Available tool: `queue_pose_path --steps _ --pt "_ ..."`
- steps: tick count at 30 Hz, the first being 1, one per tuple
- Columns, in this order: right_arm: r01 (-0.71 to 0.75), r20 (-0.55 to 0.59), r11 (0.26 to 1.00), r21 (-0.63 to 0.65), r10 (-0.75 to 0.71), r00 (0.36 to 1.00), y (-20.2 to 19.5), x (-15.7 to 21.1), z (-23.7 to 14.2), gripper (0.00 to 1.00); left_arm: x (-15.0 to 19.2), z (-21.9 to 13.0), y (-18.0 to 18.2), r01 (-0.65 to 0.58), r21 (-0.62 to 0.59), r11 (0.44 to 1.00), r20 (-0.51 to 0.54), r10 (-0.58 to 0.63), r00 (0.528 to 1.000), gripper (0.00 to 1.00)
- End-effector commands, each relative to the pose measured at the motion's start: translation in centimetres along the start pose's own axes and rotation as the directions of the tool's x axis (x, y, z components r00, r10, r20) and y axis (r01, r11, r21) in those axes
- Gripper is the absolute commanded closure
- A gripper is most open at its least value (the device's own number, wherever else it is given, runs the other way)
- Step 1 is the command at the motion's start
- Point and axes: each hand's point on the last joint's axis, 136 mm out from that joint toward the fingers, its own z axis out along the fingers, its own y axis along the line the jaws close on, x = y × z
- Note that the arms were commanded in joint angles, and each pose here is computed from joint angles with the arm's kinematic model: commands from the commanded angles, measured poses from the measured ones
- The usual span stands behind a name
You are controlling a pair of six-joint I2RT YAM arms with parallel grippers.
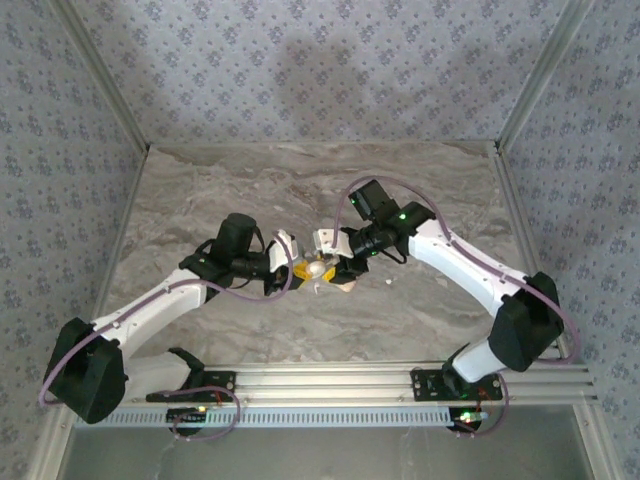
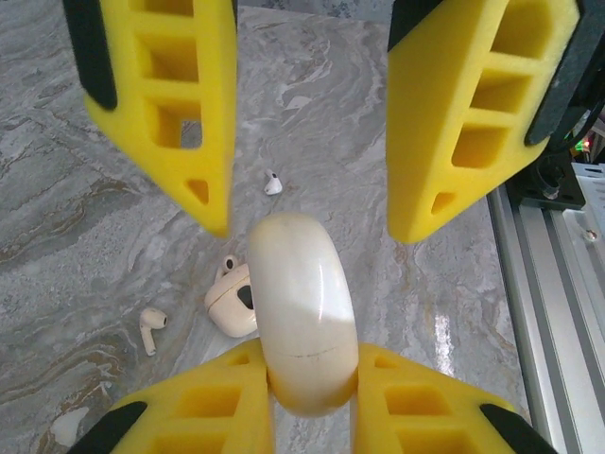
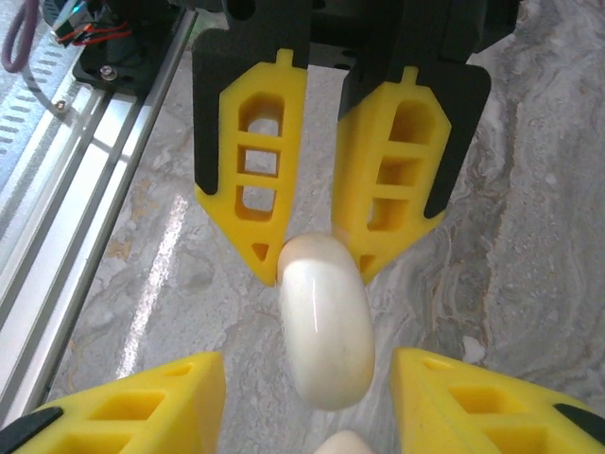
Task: Insert the wireless bluetooth earbuds into the charging case
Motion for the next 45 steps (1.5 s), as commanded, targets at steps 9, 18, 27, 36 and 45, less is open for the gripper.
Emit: queue_pose_path --steps 9,18,27,36,45 --pt "0.018 0.042 0.994 -0.107 -0.013 0.999 0.9 -1.5 0.1 0.67 -1.6 -0.3 -0.9 -0.059 0.035 0.998 0.041 0.058 0.997 0.80" --pt "0.015 0.018 0.993 -0.119 -0.013 1.000 1.2 -1.1 0.0 0.69 -2.1 -0.6 -0.9 -0.070 0.029 0.997 0.053 0.068 0.996 0.80" --pt "0.019 0.004 0.993 -0.117 -0.018 1.000 1.3 -1.0 -0.2 0.68 -2.4 -0.7 -1.0 -0.079 0.028 0.996 0.062 0.077 0.995 0.79" --pt "0.064 0.046 0.996 -0.067 -0.061 0.997 1.1 -1.6 -1.9 0.78 -2.7 -0.6 -0.8 -0.073 0.022 0.997 0.078 0.071 0.994 0.46" --pt "0.071 0.146 0.997 -0.022 -0.067 0.987 0.7 -3.0 -3.0 0.78 -2.9 -0.5 -1.1 -0.070 0.047 0.996 0.096 0.066 0.993 0.47"
